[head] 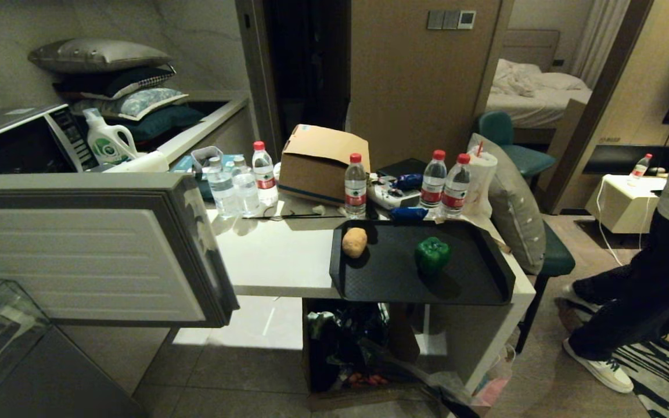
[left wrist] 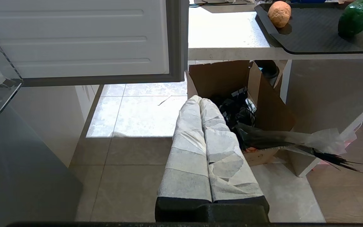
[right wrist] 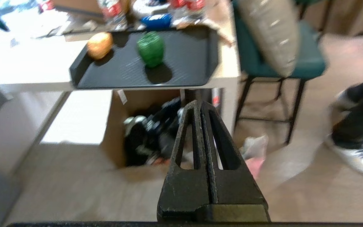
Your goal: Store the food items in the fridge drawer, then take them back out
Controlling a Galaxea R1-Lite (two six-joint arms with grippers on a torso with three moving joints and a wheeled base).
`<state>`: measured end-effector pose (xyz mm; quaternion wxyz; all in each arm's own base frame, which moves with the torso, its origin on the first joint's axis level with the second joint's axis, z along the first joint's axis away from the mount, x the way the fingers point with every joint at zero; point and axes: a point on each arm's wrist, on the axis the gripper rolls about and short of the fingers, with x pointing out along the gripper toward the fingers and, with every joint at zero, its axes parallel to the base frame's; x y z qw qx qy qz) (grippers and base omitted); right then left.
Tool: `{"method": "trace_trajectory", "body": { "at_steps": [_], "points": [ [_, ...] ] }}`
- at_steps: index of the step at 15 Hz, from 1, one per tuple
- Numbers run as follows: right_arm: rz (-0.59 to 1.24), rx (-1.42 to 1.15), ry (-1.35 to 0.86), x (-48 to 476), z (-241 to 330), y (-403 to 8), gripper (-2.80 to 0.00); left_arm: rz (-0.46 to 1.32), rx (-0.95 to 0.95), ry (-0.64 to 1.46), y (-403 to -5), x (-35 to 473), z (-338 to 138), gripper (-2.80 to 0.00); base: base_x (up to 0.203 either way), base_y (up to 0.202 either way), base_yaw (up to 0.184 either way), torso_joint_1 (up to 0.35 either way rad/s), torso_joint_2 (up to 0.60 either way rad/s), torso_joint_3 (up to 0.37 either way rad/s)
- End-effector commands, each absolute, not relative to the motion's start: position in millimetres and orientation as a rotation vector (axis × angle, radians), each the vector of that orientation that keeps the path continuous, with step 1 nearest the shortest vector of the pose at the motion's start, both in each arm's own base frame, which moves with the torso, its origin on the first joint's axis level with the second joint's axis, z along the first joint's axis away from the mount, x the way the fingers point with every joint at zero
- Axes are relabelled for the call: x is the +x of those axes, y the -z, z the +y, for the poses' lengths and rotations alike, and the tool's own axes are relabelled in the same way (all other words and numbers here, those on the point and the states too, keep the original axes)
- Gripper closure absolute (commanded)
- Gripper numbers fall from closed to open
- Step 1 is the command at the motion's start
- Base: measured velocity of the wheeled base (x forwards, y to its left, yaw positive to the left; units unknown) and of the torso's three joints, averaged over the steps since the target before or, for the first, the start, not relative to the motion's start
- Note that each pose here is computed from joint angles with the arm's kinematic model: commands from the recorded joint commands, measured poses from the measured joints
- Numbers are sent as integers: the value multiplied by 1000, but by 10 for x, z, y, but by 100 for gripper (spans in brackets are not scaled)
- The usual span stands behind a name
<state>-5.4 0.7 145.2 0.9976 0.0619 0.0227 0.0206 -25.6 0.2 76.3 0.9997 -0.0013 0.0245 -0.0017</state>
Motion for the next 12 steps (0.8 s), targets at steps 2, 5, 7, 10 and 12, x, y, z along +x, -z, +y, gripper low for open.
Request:
{"method": "trace_trajectory", "body": {
  "at_steps": [2,5,7,10,12],
  "points": [
    [184,137,-103,470,33,-1588,0,51,-3,3,-763,-255,2,0,0,0,0,0,0,0],
    [239,126,-215,787,118,-1608,0,51,-3,3,-763,-255,2,0,0,0,0,0,0,0],
    [312,119,-251,1061,192,-1551,0,51,-3,3,-763,-255,2,0,0,0,0,0,0,0],
    [396,111,-276,1532,313,-1375,0,51,-3,3,-763,-255,2,0,0,0,0,0,0,0],
    [413,105,-284,1819,390,-1249,0,51,-3,3,-763,-255,2,0,0,0,0,0,0,0]
  ]
}}
